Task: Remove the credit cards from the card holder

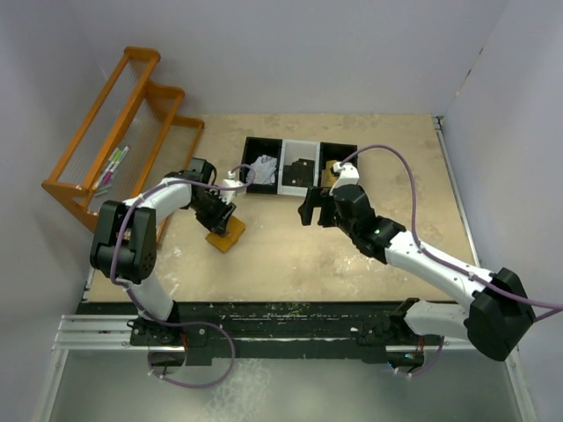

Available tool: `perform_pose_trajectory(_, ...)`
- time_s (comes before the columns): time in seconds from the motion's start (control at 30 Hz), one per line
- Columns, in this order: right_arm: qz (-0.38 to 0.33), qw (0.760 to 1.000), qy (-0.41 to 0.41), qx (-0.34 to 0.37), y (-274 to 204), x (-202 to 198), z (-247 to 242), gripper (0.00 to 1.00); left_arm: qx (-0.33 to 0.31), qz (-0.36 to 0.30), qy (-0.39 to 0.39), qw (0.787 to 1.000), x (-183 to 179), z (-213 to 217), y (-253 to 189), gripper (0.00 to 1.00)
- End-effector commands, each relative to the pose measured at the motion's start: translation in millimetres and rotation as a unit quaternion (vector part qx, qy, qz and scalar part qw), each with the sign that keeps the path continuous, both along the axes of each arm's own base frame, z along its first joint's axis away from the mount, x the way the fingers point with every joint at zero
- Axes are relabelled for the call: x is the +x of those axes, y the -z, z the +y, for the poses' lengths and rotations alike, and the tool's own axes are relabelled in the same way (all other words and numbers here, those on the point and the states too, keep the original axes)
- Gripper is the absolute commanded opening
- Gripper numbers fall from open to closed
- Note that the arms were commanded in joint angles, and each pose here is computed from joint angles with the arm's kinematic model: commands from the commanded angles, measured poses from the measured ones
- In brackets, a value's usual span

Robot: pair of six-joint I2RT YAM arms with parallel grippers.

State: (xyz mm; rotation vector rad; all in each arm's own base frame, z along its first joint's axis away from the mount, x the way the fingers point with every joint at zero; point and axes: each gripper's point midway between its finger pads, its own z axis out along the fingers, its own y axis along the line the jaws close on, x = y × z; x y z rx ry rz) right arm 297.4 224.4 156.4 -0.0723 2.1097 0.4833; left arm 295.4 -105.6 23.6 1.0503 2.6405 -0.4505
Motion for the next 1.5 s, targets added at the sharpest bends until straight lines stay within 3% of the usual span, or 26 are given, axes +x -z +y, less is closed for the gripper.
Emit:
perform_pose_trajectory(0.0, -0.007, 1.000, 0.004, 0.020, -5.4, -4.5, 0.4, 0.95, 0.009, -0.020, 0.007, 1.000, 3.7, -2.3, 4.1, 0.34)
perform_pose_trajectory(0.17, 0.006, 0.999, -0.026, 0.033, 4.0, -15.3, 9.7, 0.95, -0.011, -0.040, 0.006, 0.999, 6.0, -17.8, -16.0, 0.00)
perform_pose_trajectory(0.3, 0.008, 0.996, -0.065, 0.052, 2.6, -21.9, 24.6, 0.95, -0.057, -0.052, 0.016, 0.997, 3.9, -37.1, -51.7, 0.00)
perform_pose_trajectory(0.4, -0.003, 0.987, -0.140, 0.075, -11.6, -30.2, 48.2, 0.98, -0.105, -0.057, 0.036, 0.992, -5.8, -52.5, -87.0, 0.00)
perform_pose_trajectory(0.47, 0.008, 0.975, -0.205, 0.090, -22.4, -42.7, 65.5, 1.00, -0.136, -0.061, 0.055, 0.987, -14.0, -60.9, -110.4, 0.00)
perform_pose_trajectory(0.83, -0.035, 0.904, -0.390, 0.171, -114.9, -38.0, 93.1, 1.00, -0.280, -0.105, 0.110, 0.948, -48.3, -93.9, -219.7, 0.00)
perform_pose_trajectory(1.17, -0.052, 0.878, -0.412, 0.238, -146.2, -31.2, 115.2, 1.00, -0.335, -0.090, 0.107, 0.932, -59.3, -106.3, -253.7, 0.00)
perform_pose_trajectory(1.33, -0.029, 0.870, -0.422, 0.253, -141.3, -35.5, 125.7, 0.93, -0.355, -0.096, 0.103, 0.924, -61.3, -110.0, -270.1, 0.00)
perform_pose_trajectory(1.47, -0.017, 0.856, -0.434, 0.280, -146.3, -42.0, 130.3, 0.75, -0.362, -0.102, 0.102, 0.921, -64.2, -110.1, -278.7, 0.00)
